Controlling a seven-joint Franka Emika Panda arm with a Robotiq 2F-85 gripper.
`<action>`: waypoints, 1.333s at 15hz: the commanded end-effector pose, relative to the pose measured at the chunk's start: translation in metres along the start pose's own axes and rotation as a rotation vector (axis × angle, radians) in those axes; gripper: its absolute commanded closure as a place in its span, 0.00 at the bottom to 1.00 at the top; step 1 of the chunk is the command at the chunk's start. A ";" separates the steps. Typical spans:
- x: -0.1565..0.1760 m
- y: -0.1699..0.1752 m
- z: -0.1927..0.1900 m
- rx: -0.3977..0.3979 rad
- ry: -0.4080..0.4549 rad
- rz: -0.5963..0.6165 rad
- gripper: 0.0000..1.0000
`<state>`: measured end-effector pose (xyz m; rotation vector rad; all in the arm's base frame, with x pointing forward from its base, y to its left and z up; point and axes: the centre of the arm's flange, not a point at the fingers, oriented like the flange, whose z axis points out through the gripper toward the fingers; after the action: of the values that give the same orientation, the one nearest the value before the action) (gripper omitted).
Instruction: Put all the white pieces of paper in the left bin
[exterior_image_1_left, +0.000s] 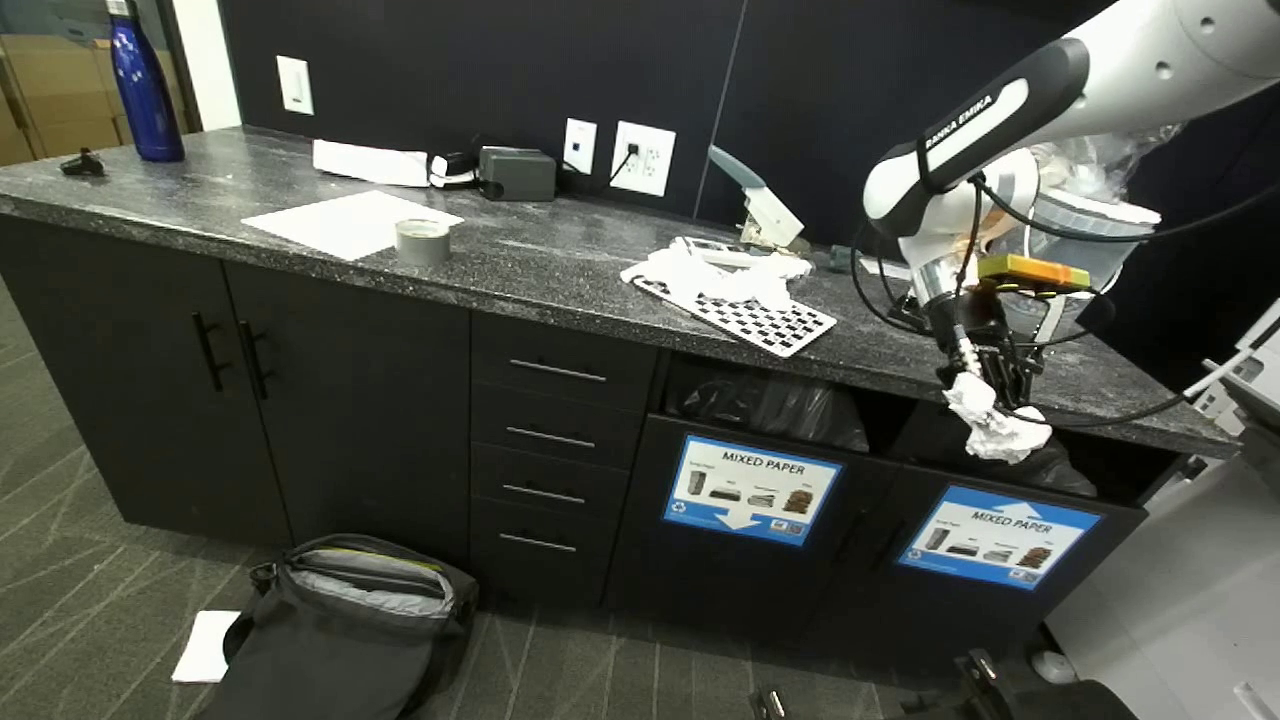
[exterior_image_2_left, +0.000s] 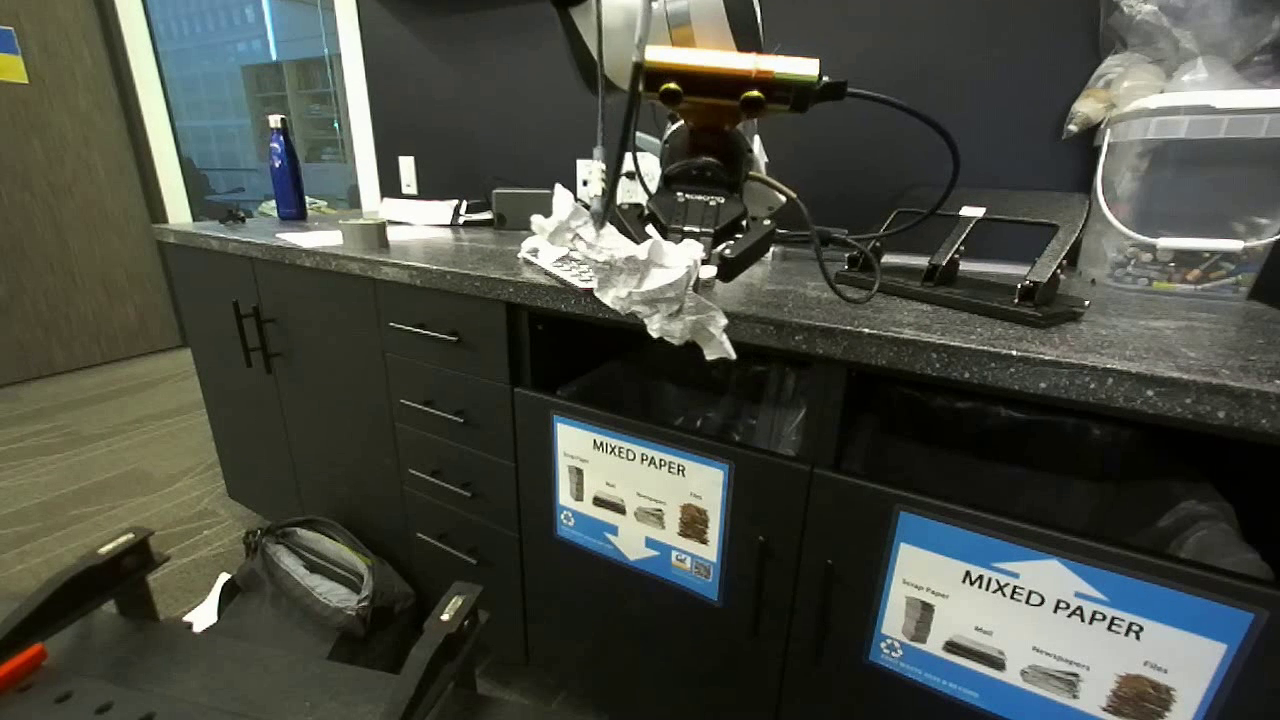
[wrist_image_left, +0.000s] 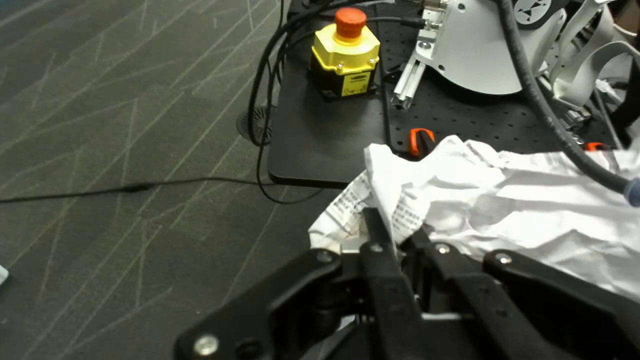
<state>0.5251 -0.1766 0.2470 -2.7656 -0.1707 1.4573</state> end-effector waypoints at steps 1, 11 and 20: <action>-0.052 -0.051 0.044 0.022 0.134 -0.135 0.90; -0.049 -0.168 0.118 -0.030 0.535 -0.058 0.89; -0.007 -0.242 0.164 -0.033 0.961 0.042 0.88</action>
<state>0.3697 0.0464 0.2000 -3.1186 -0.1917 0.2267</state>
